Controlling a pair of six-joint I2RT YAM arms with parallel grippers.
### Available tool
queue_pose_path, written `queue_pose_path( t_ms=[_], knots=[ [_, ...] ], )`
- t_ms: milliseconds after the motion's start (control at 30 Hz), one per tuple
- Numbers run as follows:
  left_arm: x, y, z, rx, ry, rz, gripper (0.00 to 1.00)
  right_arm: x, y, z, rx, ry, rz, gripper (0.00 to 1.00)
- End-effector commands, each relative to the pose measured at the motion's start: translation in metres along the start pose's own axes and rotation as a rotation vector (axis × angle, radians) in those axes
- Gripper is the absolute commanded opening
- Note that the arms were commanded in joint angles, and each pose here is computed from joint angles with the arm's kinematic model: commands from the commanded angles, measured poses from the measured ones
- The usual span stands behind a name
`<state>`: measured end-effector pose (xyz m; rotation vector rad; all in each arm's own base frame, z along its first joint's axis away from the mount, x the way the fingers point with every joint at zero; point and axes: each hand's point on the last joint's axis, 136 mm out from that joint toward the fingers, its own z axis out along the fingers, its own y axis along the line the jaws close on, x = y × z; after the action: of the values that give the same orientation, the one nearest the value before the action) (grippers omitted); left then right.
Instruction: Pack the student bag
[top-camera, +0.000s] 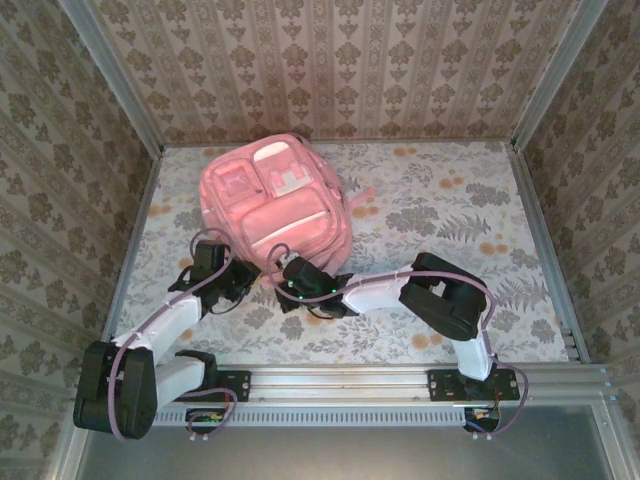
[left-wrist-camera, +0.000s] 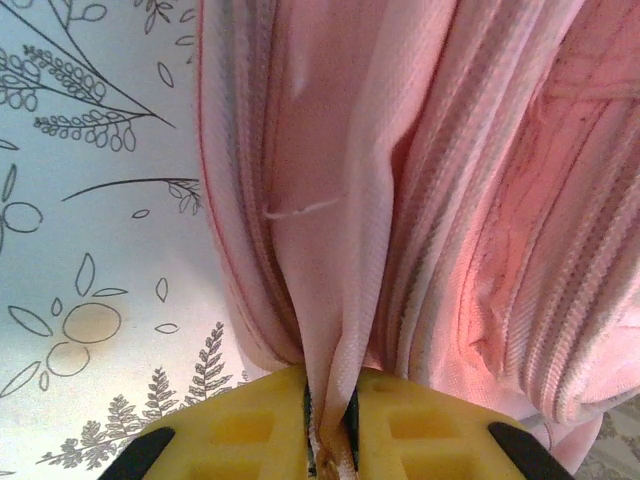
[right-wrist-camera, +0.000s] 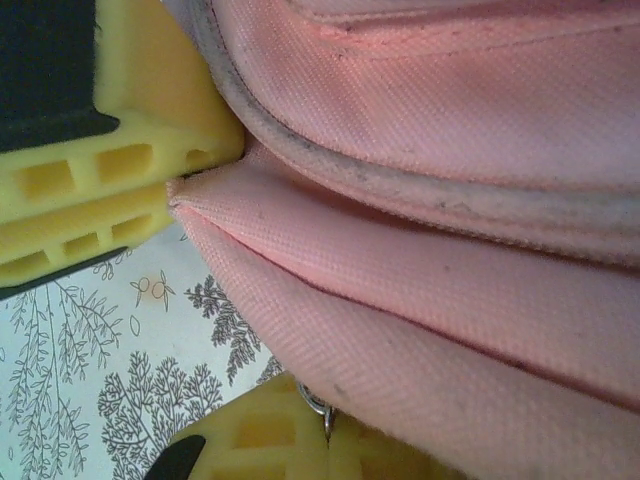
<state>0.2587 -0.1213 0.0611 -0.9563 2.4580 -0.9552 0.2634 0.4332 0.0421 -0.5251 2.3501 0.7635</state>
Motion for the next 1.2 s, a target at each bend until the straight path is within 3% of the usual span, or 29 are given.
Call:
queue_pose_path(
  t_ms=[0, 300, 500, 667, 800, 1167],
  knots=[
    [-0.022, -0.008, -0.003, -0.004, -0.093, 0.041, 0.18, 0.012, -0.024, -0.012, 0.096, 0.023, -0.018, 0.00],
    [-0.020, -0.006, -0.002, -0.021, -0.083, 0.059, 0.18, 0.010, -0.025, -0.027, 0.093, 0.016, -0.040, 0.00],
    [-0.011, -0.018, -0.015, 0.019, -0.054, 0.070, 0.48, 0.016, -0.017, -0.033, 0.042, 0.064, -0.077, 0.00],
    [-0.001, -0.043, -0.024, 0.046, -0.010, 0.068, 0.47, 0.019, -0.015, -0.031, 0.033, 0.077, -0.078, 0.00],
    [0.008, -0.052, -0.021, 0.034, 0.032, 0.063, 0.40, 0.018, -0.017, -0.030, 0.042, 0.073, -0.075, 0.00],
    [0.022, -0.031, -0.026, 0.026, 0.030, 0.045, 0.34, 0.014, -0.025, -0.032, 0.059, 0.056, -0.057, 0.00]
  ],
)
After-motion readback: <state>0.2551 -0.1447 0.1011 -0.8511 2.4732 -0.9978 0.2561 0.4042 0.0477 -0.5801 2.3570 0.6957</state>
